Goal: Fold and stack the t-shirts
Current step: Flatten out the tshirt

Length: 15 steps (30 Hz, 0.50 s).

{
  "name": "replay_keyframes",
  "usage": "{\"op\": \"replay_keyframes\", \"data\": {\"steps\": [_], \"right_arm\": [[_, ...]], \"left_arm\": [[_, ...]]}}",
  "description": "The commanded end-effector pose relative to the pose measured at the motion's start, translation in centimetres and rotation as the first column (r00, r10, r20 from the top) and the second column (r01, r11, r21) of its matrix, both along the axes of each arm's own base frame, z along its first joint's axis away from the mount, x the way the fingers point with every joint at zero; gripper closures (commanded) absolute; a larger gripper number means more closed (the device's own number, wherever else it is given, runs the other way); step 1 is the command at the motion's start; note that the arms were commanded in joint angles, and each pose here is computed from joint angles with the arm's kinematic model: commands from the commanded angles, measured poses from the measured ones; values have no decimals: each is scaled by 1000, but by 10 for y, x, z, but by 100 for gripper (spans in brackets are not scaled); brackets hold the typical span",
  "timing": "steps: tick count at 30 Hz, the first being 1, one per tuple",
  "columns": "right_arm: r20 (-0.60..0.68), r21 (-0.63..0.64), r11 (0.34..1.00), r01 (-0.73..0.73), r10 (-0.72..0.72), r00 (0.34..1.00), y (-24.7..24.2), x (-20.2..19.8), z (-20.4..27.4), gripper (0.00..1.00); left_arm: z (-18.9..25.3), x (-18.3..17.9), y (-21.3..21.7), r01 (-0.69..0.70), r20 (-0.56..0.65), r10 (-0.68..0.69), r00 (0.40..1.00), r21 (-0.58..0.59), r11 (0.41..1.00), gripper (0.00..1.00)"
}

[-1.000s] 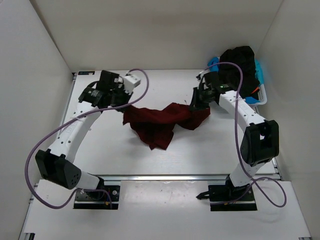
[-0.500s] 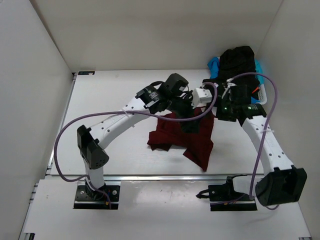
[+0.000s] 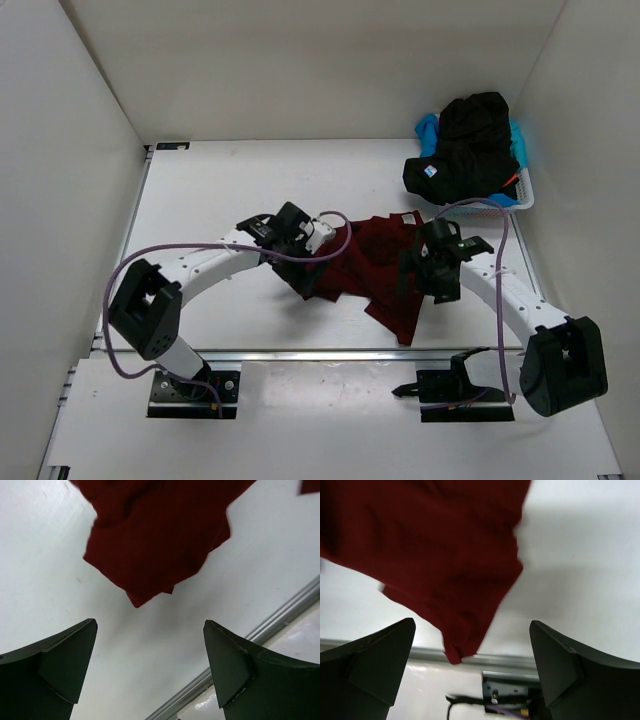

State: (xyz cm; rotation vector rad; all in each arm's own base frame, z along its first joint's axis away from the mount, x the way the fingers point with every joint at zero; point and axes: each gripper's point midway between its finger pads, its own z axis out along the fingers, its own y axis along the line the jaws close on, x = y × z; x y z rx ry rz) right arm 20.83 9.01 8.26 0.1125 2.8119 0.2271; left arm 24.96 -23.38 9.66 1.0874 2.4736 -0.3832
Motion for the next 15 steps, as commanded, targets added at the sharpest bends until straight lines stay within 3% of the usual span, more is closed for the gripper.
{"op": "replay_keyframes", "data": {"steps": [1,4,7,10,12,15], "right_arm": [[-65,10,1000,7,-6,998,9,-28,-12,3],[-97,81,997,5,3,995,22,-42,-23,5],[-132,77,997,12,-1,991,24,-50,-40,12],[-142,111,994,8,8,990,34,-48,-48,27],[-119,122,992,0,15,993,40,-44,-50,44],[-109,112,994,-3,15,994,36,-38,-53,76]], "left_arm": [[-14,23,6,-121,40,122,992,-7,993,1],[-33,32,4,-195,-75,191,979,-50,979,2],[-39,38,-20,-181,-74,177,981,-54,982,3],[-41,34,-47,-115,-58,112,992,-57,992,12],[-48,27,-55,-93,-70,89,994,-46,995,28],[-58,32,-42,-162,-98,159,982,-22,987,68]]}}
